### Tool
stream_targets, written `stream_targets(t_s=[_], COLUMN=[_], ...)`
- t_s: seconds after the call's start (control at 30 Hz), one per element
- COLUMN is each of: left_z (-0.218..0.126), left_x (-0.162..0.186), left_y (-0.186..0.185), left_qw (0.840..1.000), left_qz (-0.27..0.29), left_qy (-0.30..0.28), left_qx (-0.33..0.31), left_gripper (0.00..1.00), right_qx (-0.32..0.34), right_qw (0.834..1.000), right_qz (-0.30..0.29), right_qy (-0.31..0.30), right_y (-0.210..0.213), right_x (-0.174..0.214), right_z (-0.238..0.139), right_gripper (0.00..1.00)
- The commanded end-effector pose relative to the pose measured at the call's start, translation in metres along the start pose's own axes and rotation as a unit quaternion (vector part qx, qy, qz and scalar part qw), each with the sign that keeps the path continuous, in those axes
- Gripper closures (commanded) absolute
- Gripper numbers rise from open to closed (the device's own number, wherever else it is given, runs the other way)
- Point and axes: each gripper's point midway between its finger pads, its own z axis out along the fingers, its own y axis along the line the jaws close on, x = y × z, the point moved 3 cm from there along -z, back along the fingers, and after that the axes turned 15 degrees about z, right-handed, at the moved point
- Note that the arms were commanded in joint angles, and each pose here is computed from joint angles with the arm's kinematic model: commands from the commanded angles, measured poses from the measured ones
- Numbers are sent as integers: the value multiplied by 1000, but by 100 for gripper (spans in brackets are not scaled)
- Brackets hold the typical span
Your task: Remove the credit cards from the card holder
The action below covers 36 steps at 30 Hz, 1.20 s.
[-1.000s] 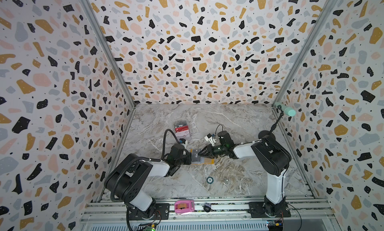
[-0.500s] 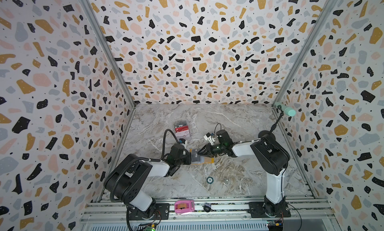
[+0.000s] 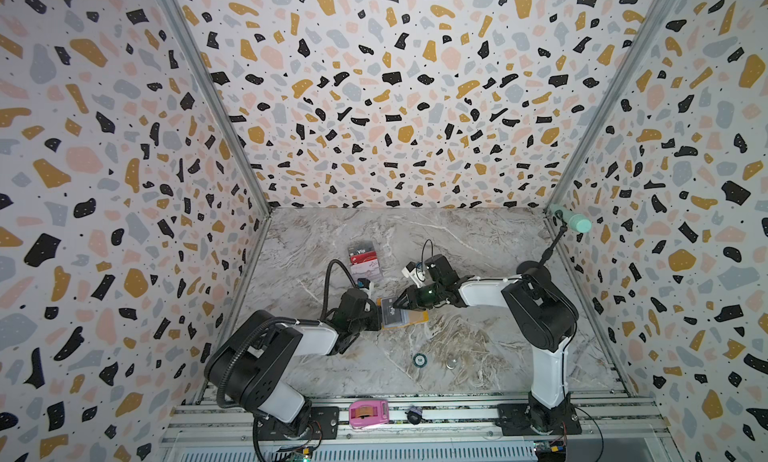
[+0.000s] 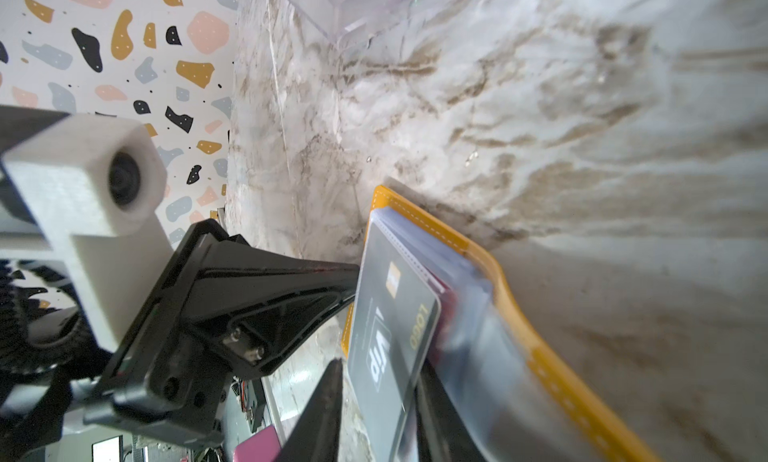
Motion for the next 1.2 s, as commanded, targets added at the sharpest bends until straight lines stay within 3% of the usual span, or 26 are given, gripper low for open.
stream_targets(t_s=[0.0,0.13,0.6,0.8,1.17], left_z=[-3,-2,-2,-4,-5], left_x=[39,39,42,43,45], left_y=[4,4,3,3,3], left_qw=[998,998,998,998,998], left_qz=[-8,-10,-14,-18,-19], left_qy=[67,66,67,65,65], left_qx=[-5,-4,2,1,4], left_gripper=[100,100,100,100,100], right_qx=[-1,17,-29,40,27], right_qw=[1000,999,999,999,999], right_qz=[-22,-25,-2,14,18], right_qy=[17,17,33,1,20], right_y=[8,5,10,-10,-10], right_x=[0,-3,6,1,13], right_z=[-10,-12,-3,-6,1], right_gripper=[69,67,67,68,68])
